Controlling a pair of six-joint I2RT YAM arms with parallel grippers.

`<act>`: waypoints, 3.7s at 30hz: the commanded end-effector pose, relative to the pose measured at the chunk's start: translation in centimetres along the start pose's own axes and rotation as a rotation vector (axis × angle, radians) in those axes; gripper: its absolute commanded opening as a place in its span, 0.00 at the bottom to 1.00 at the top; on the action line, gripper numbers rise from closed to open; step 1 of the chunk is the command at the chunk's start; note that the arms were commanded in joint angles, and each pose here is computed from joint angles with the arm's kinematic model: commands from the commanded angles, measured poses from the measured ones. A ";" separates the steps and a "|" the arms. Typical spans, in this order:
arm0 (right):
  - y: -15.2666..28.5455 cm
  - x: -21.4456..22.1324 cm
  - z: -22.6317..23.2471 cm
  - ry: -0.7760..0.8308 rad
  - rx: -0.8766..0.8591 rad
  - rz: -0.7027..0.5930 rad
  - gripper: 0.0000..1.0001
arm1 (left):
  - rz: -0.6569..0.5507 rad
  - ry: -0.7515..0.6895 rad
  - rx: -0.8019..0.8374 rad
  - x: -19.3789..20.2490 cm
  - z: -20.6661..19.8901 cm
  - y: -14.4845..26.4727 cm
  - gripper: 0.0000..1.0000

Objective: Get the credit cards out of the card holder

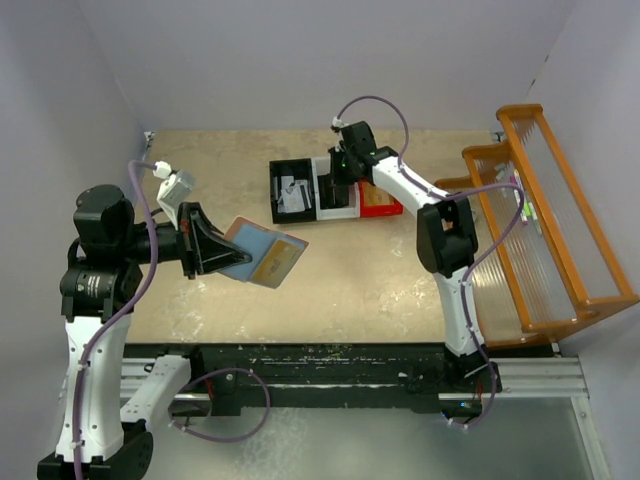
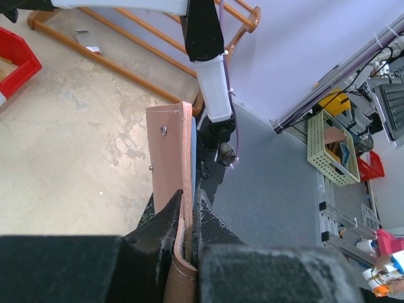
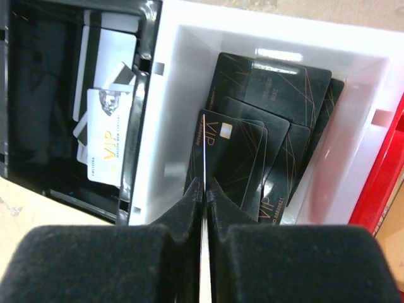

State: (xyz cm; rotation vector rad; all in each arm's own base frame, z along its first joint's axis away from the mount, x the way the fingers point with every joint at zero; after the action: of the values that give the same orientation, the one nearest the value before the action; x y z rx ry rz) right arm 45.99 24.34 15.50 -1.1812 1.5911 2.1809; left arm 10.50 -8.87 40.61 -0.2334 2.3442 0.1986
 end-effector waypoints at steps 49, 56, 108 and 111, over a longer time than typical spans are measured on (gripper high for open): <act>33.8 0.1 24.6 0.500 -1.230 -0.562 0.50 | 0.101 -0.065 0.089 1.7 1.0 0.1 0.05; 35.1 -0.1 24.4 0.443 -1.233 -0.590 0.00 | 0.115 -0.089 0.088 2.3 1.2 0.2 0.15; 33.3 2.6 23.4 0.525 -1.195 -0.472 0.54 | 0.043 -0.040 0.030 1.1 0.9 0.0 0.00; 33.2 2.2 23.3 0.565 -1.195 -0.451 0.43 | 0.056 -0.084 0.044 1.4 0.5 0.2 0.00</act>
State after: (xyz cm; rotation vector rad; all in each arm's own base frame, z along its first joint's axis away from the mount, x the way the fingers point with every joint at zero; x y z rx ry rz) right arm 14.76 31.50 40.80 -2.0957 -0.1567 2.4725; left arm 11.01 -8.87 38.43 -0.1974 2.3965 0.2082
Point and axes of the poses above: each gripper's point midway between its finger pads, its own y axis back along the fingers, its own z axis along the line the jaws close on, x = y × z, the point moved 9 cm from there along y, back along the fingers, and after that the axes turned 15 degrees about y, right-handed, at the moved point
